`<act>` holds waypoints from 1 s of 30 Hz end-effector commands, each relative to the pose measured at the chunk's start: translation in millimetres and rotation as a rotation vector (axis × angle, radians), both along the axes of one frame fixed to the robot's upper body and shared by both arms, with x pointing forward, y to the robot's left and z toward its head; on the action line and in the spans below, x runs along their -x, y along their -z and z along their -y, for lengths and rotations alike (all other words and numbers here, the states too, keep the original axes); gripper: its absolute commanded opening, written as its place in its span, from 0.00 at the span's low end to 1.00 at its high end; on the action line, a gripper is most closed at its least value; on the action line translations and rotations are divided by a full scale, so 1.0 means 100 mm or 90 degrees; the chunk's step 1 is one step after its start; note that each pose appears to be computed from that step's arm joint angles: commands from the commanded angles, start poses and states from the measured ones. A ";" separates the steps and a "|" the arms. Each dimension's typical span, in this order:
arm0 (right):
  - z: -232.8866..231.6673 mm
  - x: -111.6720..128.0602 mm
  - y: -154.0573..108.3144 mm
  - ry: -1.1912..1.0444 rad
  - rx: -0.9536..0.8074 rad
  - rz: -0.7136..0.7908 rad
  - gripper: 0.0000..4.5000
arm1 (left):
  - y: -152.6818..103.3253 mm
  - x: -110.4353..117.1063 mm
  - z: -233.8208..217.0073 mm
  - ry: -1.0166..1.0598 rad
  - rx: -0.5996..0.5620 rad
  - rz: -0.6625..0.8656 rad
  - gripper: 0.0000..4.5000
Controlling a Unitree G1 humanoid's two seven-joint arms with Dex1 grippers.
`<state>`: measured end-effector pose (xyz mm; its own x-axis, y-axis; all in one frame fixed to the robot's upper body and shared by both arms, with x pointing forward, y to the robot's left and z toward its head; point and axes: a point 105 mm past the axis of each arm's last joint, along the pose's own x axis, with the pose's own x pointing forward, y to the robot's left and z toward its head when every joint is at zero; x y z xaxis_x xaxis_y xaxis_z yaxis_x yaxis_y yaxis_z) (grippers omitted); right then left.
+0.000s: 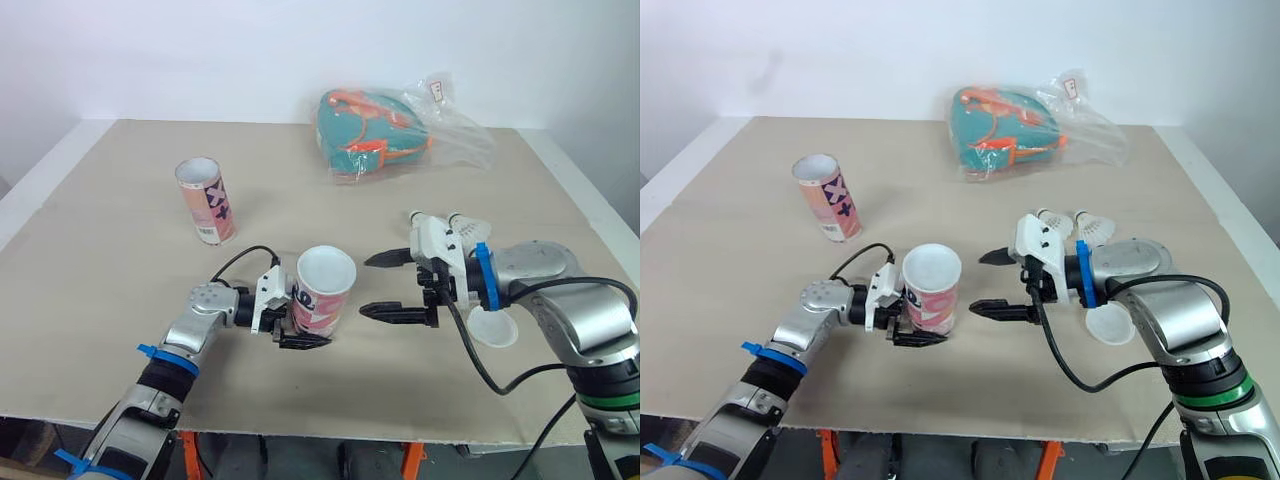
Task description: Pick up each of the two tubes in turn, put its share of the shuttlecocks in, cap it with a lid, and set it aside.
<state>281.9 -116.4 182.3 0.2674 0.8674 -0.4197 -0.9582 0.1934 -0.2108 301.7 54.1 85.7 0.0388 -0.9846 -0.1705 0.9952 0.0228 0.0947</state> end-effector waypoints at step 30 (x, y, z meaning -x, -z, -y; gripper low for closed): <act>-0.44 0.06 0.12 -0.108 -0.047 0.010 1.00 | -1.11 0.61 -0.98 -0.194 0.096 0.029 0.99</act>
<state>276.3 -75.7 163.8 0.1310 0.9232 -0.3612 -0.9804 0.0665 -0.1856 245.5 149.5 181.6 0.3187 -0.9468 -0.0440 0.9460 0.3149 0.0767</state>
